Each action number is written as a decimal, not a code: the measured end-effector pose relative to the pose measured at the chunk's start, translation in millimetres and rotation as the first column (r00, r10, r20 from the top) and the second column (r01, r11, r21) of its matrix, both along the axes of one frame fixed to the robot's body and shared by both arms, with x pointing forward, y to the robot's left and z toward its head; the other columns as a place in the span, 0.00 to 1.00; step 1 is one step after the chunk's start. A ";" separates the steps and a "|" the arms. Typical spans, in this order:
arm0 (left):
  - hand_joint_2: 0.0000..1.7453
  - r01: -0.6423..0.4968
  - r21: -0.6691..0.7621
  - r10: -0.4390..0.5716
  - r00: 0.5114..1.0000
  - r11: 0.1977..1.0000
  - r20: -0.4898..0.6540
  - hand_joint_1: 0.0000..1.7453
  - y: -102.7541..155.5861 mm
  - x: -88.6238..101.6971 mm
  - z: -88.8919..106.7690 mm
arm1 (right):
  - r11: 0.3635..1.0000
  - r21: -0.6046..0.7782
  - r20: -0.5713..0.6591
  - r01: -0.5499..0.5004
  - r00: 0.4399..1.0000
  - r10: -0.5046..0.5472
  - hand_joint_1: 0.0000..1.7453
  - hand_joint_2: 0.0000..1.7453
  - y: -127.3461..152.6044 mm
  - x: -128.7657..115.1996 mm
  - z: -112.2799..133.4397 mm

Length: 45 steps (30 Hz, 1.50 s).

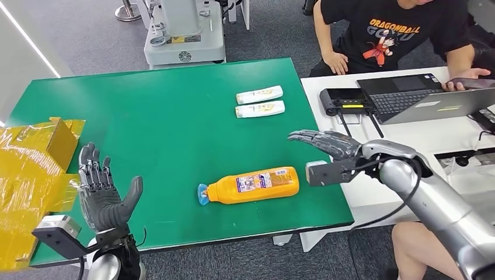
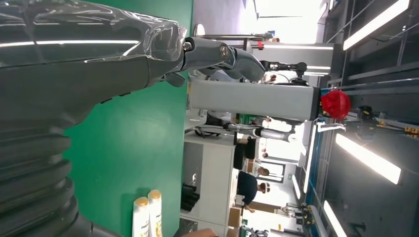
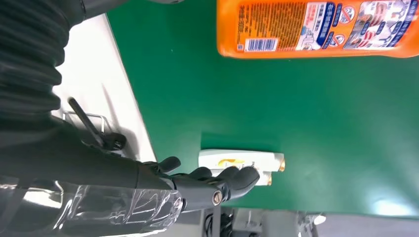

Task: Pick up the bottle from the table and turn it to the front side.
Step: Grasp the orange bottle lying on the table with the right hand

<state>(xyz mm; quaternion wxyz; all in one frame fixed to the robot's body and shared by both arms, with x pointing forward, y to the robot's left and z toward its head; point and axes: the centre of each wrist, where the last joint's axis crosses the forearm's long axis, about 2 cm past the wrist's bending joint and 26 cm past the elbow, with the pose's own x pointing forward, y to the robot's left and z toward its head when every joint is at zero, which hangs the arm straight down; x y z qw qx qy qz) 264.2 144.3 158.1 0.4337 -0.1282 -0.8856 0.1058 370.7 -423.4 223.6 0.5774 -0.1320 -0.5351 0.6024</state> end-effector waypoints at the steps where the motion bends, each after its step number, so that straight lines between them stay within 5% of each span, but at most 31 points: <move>1: 1.00 0.001 0.001 -0.001 1.000 1.000 -0.001 0.00 -0.2 0.8 -0.4 | 1.000 -0.011 -0.008 -0.004 1.000 0.004 0.00 1.00 0.9 7.1 2.6; 7: 1.00 0.004 -0.001 -0.004 1.000 1.000 -0.009 0.00 -1.2 2.6 -3.9 | 0.998 -0.069 -0.044 -0.010 0.999 0.007 0.00 1.00 3.1 27.1 3.1; 13: 1.00 0.008 -0.002 -0.008 1.000 1.000 -0.010 0.00 -2.4 5.3 -5.2 | 0.997 -0.073 -0.071 0.011 0.997 -0.016 0.00 1.00 4.8 29.8 -22.2; 31: 1.00 0.031 -0.008 -0.031 1.000 1.000 -0.002 0.00 -9.6 8.3 0.0 | 0.986 -0.166 -0.129 0.014 0.991 -0.035 0.00 1.00 8.9 -7.6 -109.1; 38: 1.00 0.058 0.000 -0.058 0.998 0.998 -0.009 0.00 -13.4 8.9 -0.5 | 0.981 -0.192 -0.136 0.022 0.990 -0.049 0.00 1.00 5.3 -13.7 -107.5; 45: 1.00 0.069 0.005 -0.069 0.997 0.998 -0.016 0.00 -14.5 10.4 -2.8 | 0.971 -0.240 -0.148 0.015 0.988 -0.051 0.00 1.00 -17.5 -4.8 -77.3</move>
